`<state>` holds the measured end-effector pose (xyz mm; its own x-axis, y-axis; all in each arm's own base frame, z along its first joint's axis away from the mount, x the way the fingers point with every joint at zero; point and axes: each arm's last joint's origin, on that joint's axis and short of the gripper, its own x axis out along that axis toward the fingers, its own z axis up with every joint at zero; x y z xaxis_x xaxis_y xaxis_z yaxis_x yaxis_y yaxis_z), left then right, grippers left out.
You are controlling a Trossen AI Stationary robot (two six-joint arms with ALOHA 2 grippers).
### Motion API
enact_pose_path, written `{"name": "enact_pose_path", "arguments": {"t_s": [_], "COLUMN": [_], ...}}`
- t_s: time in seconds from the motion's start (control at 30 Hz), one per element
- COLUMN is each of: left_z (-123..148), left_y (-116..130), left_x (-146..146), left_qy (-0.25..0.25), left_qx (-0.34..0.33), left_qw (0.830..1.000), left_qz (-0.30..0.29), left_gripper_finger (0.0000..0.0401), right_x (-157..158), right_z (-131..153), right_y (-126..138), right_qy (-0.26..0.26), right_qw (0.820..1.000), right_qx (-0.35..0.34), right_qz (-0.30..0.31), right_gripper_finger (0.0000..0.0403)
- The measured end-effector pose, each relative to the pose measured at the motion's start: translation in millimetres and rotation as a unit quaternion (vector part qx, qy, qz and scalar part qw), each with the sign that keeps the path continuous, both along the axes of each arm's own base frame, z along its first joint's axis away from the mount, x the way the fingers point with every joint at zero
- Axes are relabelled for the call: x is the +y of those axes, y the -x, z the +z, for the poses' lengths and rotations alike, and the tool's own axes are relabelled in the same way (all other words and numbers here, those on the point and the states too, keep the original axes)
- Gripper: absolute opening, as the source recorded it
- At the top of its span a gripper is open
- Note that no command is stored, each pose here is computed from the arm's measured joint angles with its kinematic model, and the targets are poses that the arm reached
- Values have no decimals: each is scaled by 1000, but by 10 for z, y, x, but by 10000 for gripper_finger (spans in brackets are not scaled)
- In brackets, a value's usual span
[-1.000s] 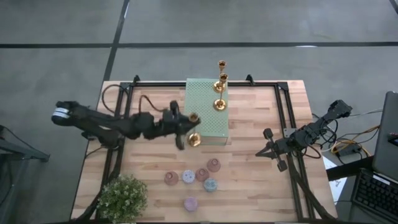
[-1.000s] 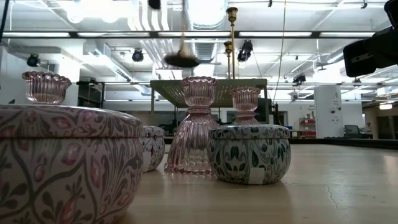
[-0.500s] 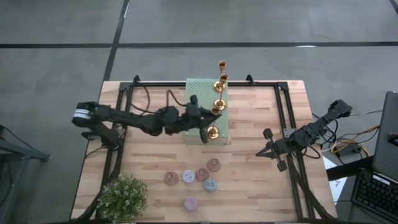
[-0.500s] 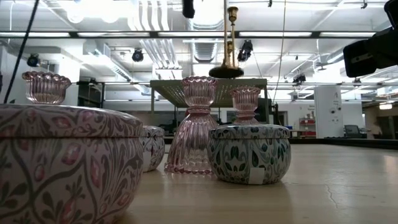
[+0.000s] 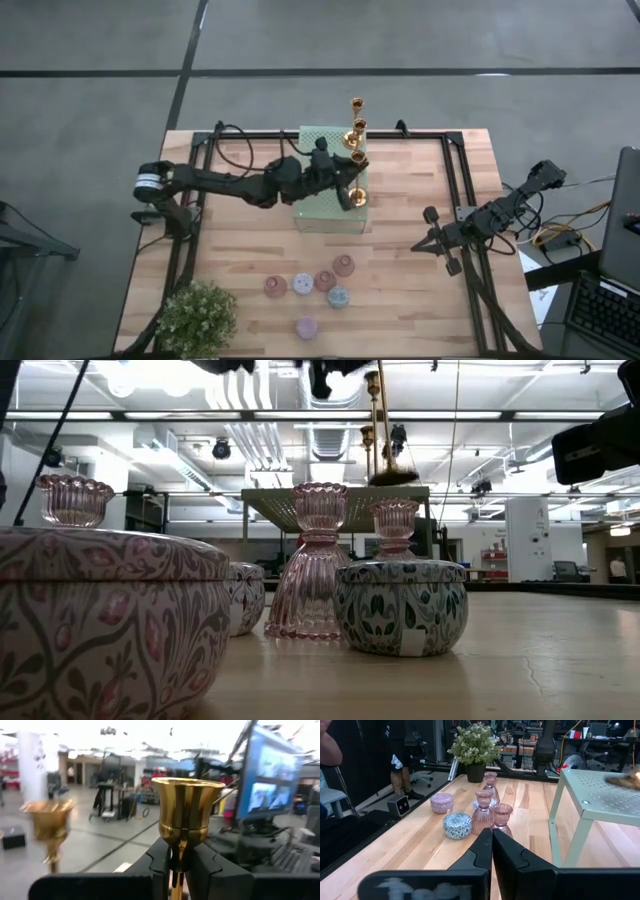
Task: Pick & Place candle stick holders
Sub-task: Put the gold candle holder on the shelf aligned with other gold candle holders
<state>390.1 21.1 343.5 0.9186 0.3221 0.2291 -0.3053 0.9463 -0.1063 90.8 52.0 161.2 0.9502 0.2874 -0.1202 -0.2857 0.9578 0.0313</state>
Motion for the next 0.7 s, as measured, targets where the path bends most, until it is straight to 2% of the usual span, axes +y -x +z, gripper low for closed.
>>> {"name": "enact_pose_path", "arguments": {"t_s": [0.07, 0.23, 0.7], "left_z": [-105, -158, -182], "left_y": [-44, -87, -105], "left_x": [43, 78, 77], "left_qy": [5, 13, 19], "left_qx": [16, 9, 8], "left_qw": [1000, 1000, 1000], "left_qz": [3, -7, -13], "left_gripper_finger": [42, 39, 44], "right_x": [0, 0, 1], "right_z": [1, -1, -3], "right_y": [0, 0, -2], "right_qy": [0, 0, 1], "right_qw": [1000, 1000, 1000], "right_qx": [0, 0, 1], "right_qz": [0, 0, 0], "right_gripper_finger": [8, 8, 8]}}
